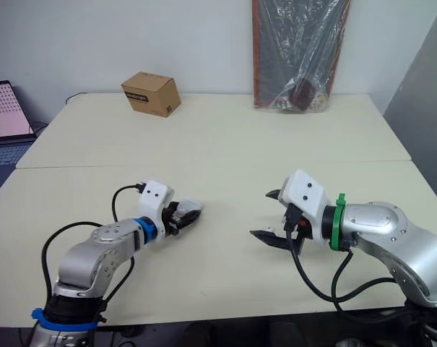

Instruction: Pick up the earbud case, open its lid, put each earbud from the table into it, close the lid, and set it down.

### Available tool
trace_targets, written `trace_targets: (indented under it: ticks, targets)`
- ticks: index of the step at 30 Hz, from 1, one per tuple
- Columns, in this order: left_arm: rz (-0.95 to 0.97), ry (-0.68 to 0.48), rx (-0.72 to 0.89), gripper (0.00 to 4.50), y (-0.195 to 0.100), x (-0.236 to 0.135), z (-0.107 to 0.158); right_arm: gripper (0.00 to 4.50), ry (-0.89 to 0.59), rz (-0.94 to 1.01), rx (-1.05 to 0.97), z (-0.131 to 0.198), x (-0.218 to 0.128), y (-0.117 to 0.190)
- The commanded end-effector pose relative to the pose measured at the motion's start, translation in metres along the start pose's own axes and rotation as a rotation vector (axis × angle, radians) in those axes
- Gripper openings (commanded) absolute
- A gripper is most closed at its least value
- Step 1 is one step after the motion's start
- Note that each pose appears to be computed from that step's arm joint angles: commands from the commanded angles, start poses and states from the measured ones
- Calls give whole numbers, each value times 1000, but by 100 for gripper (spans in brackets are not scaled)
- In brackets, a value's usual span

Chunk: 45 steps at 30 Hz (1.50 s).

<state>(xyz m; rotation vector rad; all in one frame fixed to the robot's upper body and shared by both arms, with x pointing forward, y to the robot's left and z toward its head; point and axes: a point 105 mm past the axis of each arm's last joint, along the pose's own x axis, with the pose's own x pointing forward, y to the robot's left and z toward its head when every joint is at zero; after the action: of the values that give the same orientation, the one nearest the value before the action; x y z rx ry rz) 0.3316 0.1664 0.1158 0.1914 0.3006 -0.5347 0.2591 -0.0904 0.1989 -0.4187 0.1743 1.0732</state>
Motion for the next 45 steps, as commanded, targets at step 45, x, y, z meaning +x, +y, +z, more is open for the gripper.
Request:
trace_targets:
  ticks: [45]
  targets:
    - [-499,-595,683,276,-39,-25,132,450,-241,195,818,74,66,-20]
